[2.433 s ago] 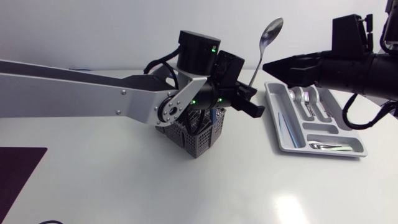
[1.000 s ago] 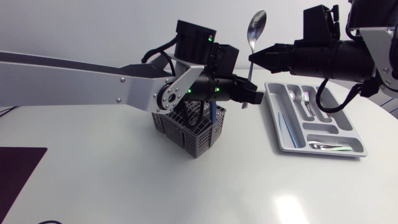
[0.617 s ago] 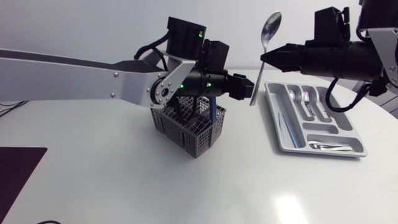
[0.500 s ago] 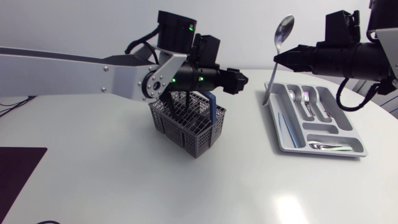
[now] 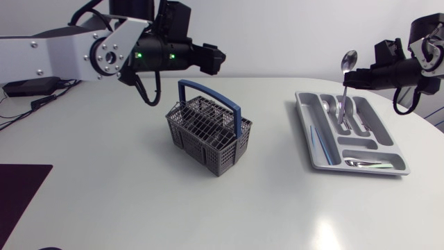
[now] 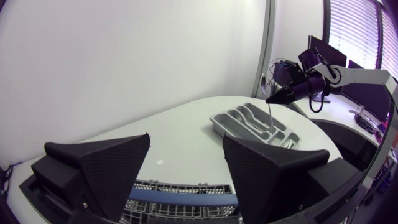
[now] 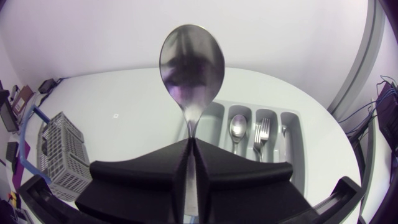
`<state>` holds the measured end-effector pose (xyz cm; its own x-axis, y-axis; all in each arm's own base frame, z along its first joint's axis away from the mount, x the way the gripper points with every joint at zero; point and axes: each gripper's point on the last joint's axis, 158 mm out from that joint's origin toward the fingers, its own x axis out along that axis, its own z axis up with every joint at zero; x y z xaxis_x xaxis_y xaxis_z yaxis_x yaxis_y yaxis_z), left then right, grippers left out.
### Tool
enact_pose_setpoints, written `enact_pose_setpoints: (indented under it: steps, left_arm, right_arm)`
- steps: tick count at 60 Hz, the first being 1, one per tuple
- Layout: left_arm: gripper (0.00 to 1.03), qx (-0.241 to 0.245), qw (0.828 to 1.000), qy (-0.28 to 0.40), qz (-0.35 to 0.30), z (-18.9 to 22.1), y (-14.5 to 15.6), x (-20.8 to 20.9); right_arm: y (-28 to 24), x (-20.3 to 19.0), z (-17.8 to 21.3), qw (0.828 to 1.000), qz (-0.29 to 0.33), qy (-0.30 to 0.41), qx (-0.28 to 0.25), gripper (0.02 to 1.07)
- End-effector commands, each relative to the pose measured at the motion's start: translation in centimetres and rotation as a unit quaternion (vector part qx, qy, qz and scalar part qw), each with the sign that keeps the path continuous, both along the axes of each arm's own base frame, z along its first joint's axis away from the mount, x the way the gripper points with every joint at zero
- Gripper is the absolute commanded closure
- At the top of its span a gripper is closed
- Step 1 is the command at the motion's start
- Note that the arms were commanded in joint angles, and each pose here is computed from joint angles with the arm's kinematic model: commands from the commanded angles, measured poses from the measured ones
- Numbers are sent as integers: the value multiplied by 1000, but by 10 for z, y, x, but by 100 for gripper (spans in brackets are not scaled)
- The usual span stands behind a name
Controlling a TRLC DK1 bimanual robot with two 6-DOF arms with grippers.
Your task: Unload the cutlery basket into the drawer organizer.
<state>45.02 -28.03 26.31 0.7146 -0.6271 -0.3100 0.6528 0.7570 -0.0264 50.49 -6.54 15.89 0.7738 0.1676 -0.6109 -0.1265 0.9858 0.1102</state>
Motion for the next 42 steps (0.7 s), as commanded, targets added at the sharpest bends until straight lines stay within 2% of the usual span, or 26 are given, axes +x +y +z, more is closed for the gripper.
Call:
enact_pose_setpoints:
  steps: [1,14,24,42]
  left_arm:
    - [5,15,1000,-24,13,6,21,-1]
    - [5,29,997,-43,56,1,70,12]
    - [5,36,995,-48,78,-6,96,20]
    - [5,45,994,-44,89,-27,113,26]
  right_arm:
    - [-14,13,-16,1000,0,17,-20,101]
    - [-39,38,-54,997,-26,58,-43,101]
    - [-55,54,-81,994,-43,84,-54,101]
    - [-71,58,-137,988,-61,131,-50,101]
